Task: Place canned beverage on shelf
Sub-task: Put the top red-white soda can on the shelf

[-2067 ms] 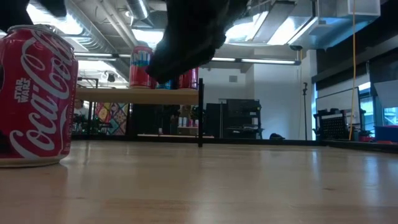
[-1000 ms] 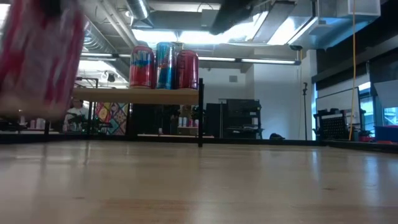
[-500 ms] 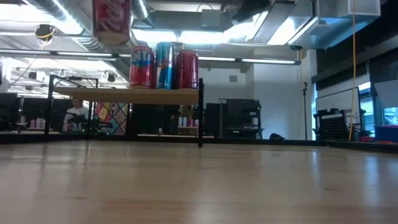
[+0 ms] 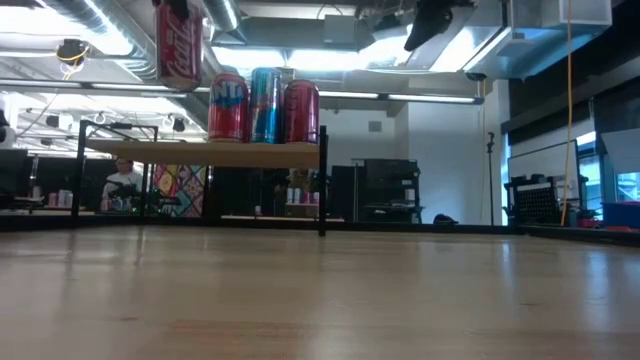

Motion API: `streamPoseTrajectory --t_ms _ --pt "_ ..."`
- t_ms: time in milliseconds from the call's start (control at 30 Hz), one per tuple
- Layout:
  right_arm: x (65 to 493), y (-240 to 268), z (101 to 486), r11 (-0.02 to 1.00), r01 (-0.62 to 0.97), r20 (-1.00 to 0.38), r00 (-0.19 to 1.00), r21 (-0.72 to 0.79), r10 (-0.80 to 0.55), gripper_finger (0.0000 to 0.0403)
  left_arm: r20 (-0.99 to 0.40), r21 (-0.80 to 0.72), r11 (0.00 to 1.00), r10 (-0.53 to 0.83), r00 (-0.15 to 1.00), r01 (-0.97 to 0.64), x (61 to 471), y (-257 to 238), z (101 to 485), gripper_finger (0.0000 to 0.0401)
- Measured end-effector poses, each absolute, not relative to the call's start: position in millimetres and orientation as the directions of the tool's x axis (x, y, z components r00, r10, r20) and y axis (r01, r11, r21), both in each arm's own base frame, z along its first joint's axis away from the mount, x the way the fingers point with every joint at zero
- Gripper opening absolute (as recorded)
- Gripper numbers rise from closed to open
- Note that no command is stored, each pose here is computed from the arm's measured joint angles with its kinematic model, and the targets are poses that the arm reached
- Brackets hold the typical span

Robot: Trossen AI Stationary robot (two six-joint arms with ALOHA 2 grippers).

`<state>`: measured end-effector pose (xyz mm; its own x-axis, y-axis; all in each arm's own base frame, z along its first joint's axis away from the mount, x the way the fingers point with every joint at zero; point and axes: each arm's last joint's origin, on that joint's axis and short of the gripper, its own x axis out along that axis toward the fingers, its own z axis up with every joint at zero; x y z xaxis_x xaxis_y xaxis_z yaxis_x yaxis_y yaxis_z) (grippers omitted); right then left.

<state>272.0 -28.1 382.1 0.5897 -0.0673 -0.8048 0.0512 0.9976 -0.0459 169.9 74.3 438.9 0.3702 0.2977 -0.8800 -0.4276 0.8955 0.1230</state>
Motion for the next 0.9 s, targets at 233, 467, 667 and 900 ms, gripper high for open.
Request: streamPoseTrajectory --t_ms 233,467,667,900 --pt "269 -50 383 0.998 0.008 -0.798 0.6 -0.063 -0.055 0.0248 -0.895 0.122 0.857 0.312 0.318 -0.5 158 115 434 0.0269" --pt "265 -69 383 0.999 -0.043 -0.787 0.617 -0.027 0.005 0.0248 -0.911 0.082 0.816 0.294 0.288 -0.572 151 161 423 0.0273" --pt "262 -79 383 0.999 -0.049 -0.781 0.624 0.001 0.031 0.0248 -0.932 0.023 0.823 0.223 0.286 -0.567 154 191 407 0.0273" --pt "263 -78 383 0.997 -0.075 -0.773 0.632 0.006 0.052 0.0248 -0.935 0.001 0.862 0.18 0.306 -0.507 155 207 398 0.0273"
